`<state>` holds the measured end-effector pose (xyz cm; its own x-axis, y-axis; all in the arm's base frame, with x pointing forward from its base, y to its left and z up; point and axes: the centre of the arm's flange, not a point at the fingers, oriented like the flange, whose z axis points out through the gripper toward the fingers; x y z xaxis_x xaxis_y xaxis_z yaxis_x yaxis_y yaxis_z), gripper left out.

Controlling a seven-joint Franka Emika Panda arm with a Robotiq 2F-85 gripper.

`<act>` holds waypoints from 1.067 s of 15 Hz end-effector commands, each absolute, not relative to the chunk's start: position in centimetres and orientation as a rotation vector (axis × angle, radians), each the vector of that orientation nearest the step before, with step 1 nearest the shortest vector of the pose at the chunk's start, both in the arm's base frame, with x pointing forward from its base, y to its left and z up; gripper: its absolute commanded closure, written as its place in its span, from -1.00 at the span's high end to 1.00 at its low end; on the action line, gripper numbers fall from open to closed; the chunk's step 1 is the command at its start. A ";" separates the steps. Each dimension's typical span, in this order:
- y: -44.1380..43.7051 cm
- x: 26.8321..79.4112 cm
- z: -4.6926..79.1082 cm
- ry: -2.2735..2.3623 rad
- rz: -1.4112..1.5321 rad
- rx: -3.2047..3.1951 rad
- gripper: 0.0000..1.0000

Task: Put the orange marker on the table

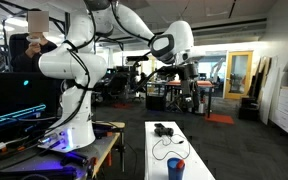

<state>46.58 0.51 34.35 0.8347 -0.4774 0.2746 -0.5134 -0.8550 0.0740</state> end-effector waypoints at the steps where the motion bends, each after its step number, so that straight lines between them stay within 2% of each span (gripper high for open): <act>1: -0.3 47.7 32.3 -0.818 0.225 2.968 1.00; 9: 0.1 47.3 26.5 -0.797 0.030 3.038 1.00; 16: -0.1 46.9 22.5 -0.716 -0.019 3.045 1.00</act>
<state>45.87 0.53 24.95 0.8853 -0.4648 0.0139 -0.4648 -0.8837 0.0552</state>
